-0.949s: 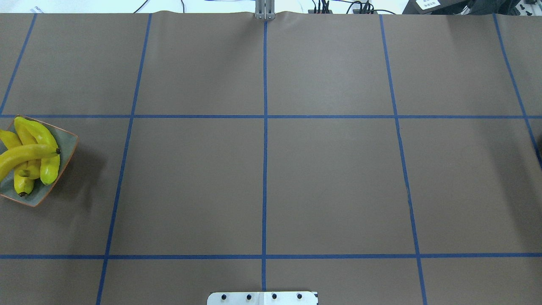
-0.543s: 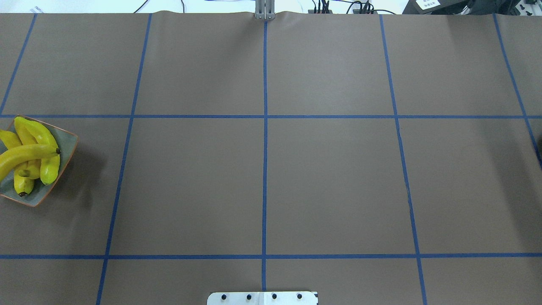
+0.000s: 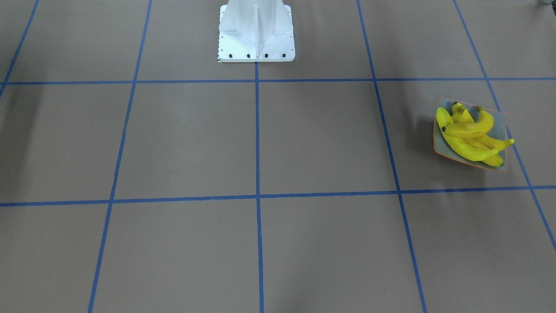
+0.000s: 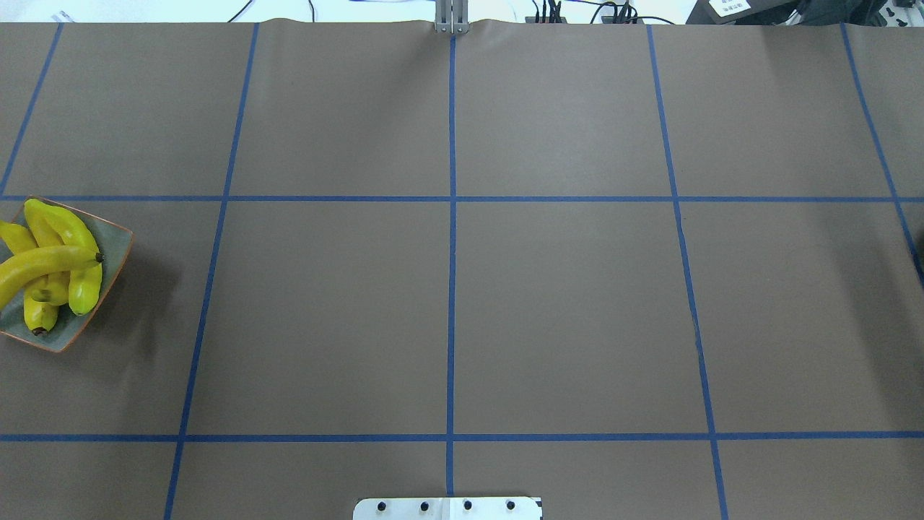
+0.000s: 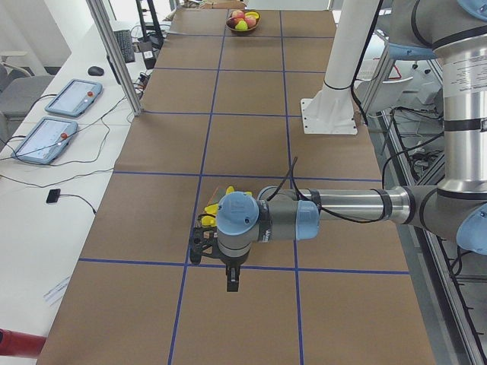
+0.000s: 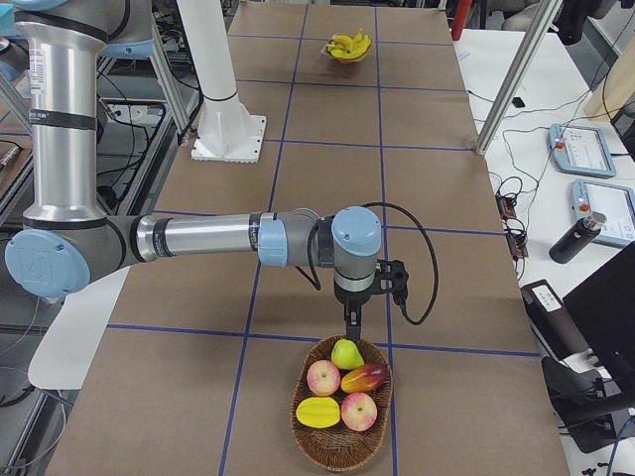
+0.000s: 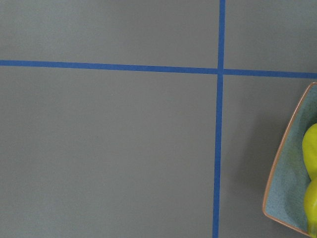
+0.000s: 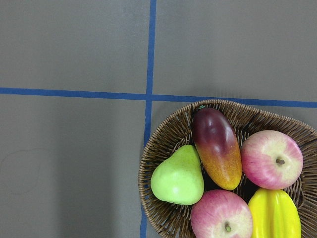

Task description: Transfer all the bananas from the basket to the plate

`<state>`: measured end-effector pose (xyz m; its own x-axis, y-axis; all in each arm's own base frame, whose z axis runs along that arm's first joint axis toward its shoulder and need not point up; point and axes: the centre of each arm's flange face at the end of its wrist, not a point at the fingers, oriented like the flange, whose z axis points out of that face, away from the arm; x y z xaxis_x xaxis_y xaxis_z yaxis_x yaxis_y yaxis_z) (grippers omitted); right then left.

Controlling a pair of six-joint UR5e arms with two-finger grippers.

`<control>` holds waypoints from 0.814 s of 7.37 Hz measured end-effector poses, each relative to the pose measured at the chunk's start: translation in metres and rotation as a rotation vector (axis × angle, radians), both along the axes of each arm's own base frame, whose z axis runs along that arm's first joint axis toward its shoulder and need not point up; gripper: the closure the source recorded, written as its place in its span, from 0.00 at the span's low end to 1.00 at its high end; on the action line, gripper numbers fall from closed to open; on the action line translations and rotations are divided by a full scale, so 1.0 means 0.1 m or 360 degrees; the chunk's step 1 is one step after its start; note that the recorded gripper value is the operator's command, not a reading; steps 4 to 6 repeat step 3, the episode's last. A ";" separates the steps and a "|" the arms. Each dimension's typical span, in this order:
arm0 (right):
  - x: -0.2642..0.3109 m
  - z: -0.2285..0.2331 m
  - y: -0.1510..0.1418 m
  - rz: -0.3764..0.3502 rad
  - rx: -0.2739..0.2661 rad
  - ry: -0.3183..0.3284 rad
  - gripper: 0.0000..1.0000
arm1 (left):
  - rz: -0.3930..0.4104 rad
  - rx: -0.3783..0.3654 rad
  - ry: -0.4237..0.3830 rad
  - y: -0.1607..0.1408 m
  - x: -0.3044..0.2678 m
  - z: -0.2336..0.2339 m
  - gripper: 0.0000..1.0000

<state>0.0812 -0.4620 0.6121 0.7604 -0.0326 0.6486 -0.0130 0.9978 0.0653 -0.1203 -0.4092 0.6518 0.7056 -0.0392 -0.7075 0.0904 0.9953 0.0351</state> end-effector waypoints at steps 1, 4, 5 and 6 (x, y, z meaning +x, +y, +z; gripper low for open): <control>0.00 0.00 0.00 0.0001 0.0001 -0.0001 0.00 | 0.0000 0.0002 -0.0001 0.00 0.00 -0.01 0.00; 0.00 -0.02 0.00 0.0000 0.0005 -0.0002 0.00 | 0.0001 0.0015 -0.0004 0.02 0.00 -0.05 0.00; 0.00 -0.02 0.00 0.0000 0.0005 -0.0002 0.00 | 0.0001 0.0015 -0.0004 0.02 0.00 -0.05 0.00; 0.00 -0.02 0.00 0.0000 0.0005 -0.0002 0.00 | 0.0001 0.0015 -0.0004 0.02 0.00 -0.05 0.00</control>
